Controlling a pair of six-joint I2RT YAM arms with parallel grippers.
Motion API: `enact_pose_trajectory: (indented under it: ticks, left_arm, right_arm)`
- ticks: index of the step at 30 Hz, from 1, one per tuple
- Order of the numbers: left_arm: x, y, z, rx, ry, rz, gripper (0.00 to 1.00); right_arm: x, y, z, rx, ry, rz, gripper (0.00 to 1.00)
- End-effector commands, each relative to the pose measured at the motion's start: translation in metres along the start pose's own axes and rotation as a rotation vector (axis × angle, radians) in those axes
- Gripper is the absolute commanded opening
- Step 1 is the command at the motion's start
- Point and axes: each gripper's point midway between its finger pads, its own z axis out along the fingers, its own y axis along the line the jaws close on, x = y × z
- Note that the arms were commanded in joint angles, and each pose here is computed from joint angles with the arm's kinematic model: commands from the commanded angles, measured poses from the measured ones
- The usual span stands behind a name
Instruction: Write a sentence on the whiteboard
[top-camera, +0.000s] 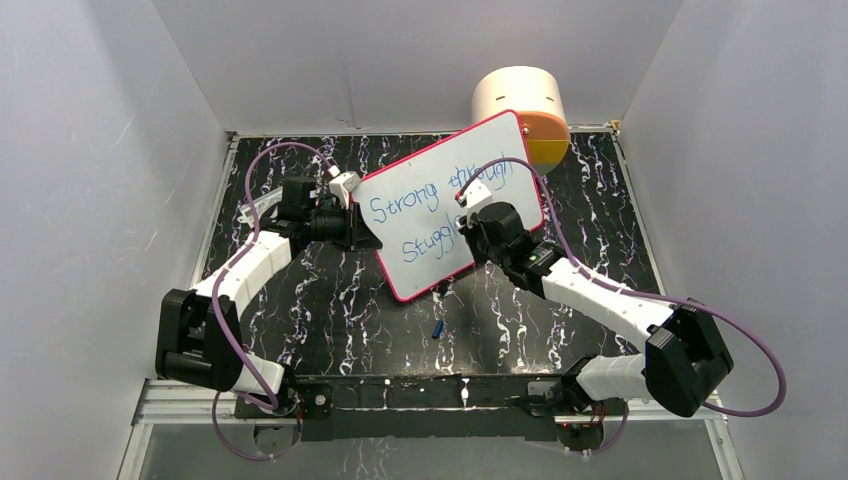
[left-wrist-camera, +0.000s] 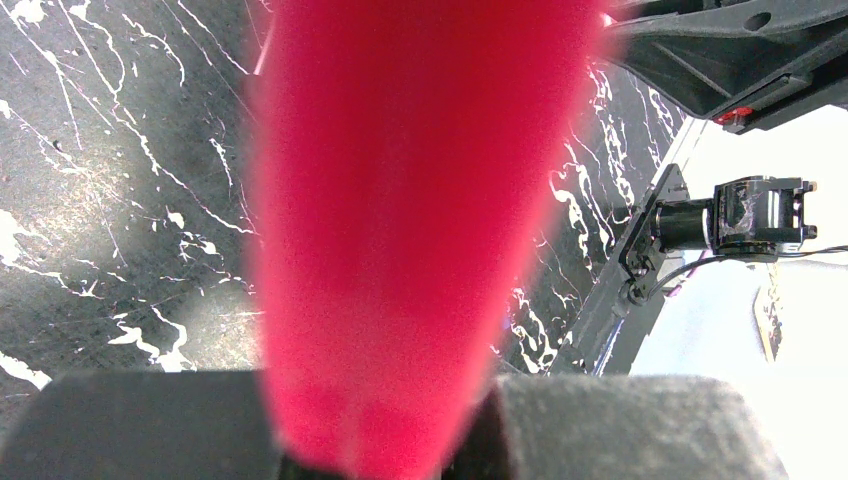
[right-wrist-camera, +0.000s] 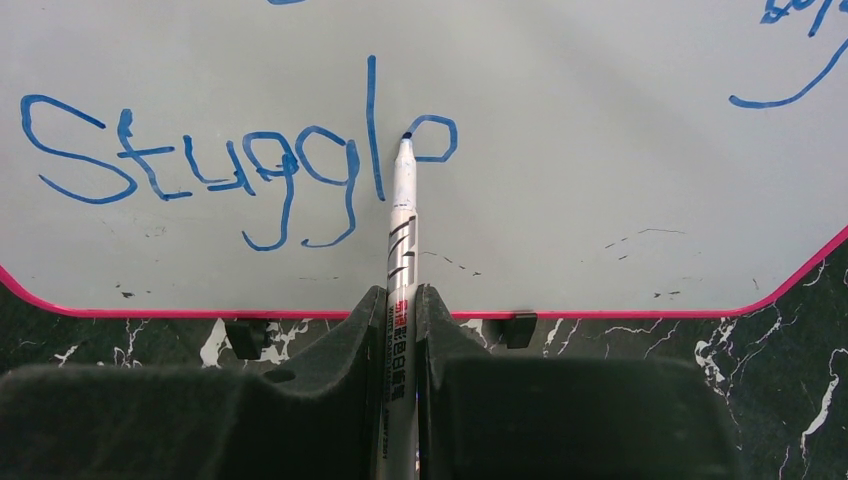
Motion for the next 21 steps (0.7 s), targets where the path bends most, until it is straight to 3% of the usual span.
enact_pose_trajectory:
  ticks: [1, 21]
  left_arm:
    - [0.009, 0.021, -0.002, -0.101, 0.034, -0.014, 0.00]
    - [0.010, 0.021, -0.002, -0.104, 0.035, -0.015, 0.00]
  right_arm:
    - [0.002, -0.001, -0.003, -0.003, 0.003, 0.002, 0.00]
    - [0.018, -0.016, -0.006, 0.081, 0.051, -0.008, 0.00]
